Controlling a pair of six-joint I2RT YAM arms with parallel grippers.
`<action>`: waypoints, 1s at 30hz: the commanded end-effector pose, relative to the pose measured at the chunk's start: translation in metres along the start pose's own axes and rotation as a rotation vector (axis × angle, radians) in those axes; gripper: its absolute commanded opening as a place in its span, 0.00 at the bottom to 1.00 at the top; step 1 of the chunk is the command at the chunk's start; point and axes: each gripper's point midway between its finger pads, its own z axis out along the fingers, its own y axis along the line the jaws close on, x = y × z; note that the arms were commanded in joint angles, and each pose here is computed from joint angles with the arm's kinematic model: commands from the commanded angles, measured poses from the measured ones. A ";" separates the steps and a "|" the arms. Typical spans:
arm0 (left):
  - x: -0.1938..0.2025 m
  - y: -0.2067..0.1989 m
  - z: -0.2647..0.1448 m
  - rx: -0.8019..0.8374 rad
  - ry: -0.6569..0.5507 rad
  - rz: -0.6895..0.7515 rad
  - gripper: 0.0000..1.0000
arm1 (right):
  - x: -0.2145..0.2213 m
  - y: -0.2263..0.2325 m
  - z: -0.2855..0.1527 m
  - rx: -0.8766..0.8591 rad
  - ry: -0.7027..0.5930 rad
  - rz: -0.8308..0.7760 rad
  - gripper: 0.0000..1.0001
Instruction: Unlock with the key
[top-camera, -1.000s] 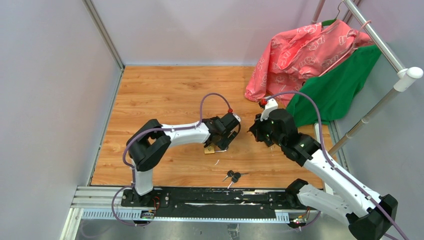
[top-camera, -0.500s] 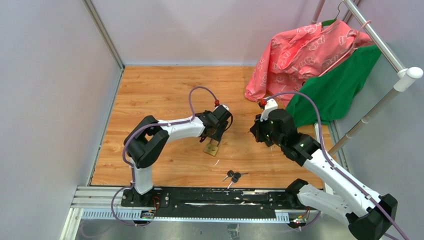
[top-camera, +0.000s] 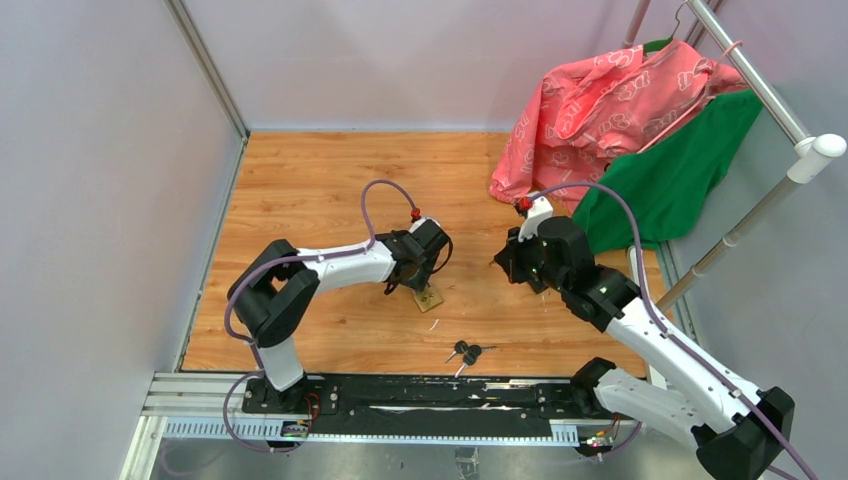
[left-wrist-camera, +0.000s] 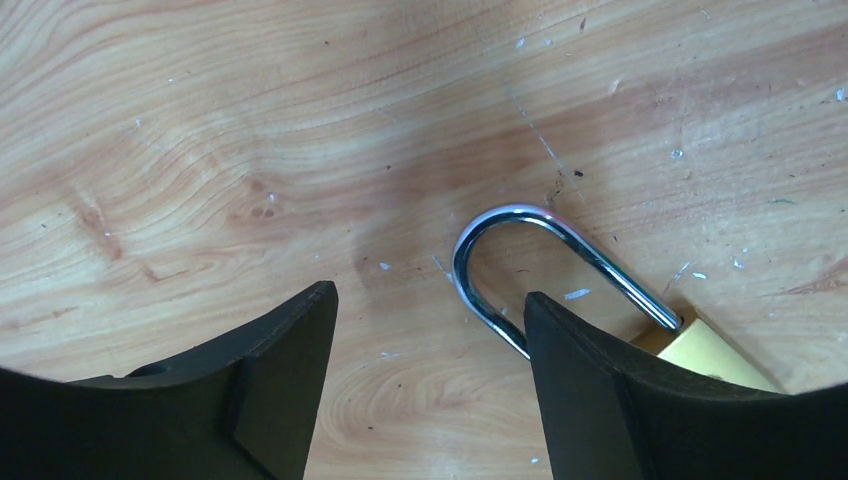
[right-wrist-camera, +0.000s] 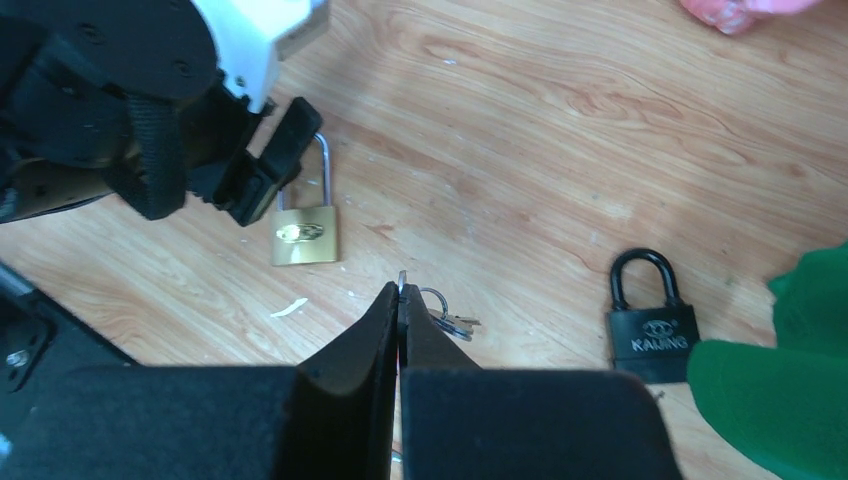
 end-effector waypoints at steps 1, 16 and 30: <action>-0.014 0.010 -0.017 -0.004 -0.038 0.011 0.73 | -0.019 0.021 -0.005 -0.125 -0.088 -0.003 0.00; -0.090 0.048 -0.145 0.268 -0.294 -0.373 0.72 | -0.096 0.080 -0.033 -0.418 -0.680 -0.203 0.00; -0.103 0.093 -0.206 0.333 -0.358 -0.789 0.69 | -0.120 0.134 -0.036 -0.413 -1.126 -0.606 0.00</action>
